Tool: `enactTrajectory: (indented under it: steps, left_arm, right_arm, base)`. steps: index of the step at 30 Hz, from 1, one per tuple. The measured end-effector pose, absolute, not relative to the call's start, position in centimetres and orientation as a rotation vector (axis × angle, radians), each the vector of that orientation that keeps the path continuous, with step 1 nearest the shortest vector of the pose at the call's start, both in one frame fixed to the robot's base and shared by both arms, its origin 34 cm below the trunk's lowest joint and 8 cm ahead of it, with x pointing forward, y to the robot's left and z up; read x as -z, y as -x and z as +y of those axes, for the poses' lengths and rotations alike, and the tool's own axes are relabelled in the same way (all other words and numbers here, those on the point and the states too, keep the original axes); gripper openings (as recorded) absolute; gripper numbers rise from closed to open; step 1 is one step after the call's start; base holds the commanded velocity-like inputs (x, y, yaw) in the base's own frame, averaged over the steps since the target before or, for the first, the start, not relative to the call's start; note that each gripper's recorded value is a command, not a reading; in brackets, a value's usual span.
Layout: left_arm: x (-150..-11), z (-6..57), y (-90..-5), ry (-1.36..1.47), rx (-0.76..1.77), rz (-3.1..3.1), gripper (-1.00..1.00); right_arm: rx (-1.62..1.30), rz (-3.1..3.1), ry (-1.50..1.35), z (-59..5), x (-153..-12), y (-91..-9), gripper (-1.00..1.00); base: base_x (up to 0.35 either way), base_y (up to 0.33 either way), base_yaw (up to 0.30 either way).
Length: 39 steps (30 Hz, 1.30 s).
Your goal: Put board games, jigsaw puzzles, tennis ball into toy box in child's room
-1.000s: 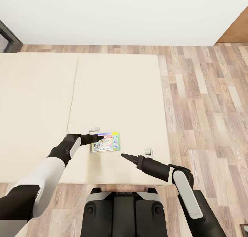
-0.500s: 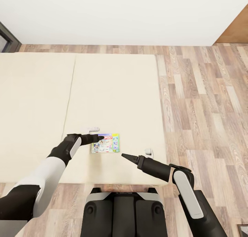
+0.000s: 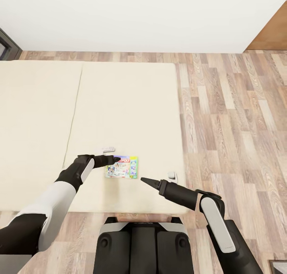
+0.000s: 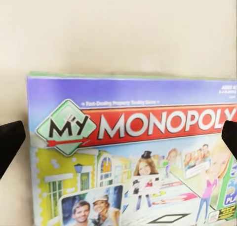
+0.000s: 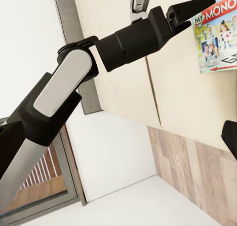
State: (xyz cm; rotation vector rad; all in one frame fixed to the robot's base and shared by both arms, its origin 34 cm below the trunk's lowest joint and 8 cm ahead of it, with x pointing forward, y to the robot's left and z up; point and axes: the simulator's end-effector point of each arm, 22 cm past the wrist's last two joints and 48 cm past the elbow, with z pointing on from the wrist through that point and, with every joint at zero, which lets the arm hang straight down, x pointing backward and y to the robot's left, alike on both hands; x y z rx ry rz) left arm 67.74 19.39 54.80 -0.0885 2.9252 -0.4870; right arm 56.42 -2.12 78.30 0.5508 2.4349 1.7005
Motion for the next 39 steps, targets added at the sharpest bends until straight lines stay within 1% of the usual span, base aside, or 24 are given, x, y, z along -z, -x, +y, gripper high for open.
enactTrajectory:
  steps: [21,39]
  left_arm:
    - [-55.25,18.91,-68.49,0.082,0.495,2.907,1.0]
    - [-55.29,18.88,-68.54,0.081,0.496,2.905,1.0]
  right_arm:
    - [-1.702,2.435,-0.551,-2.12,-78.3,-56.41,1.0]
    - [-1.689,2.432,-0.564,-2.59,-78.16,-56.66,1.0]
  base:
    - [-0.045,-0.138,0.0]
    - [-0.005,-0.145,0.0]
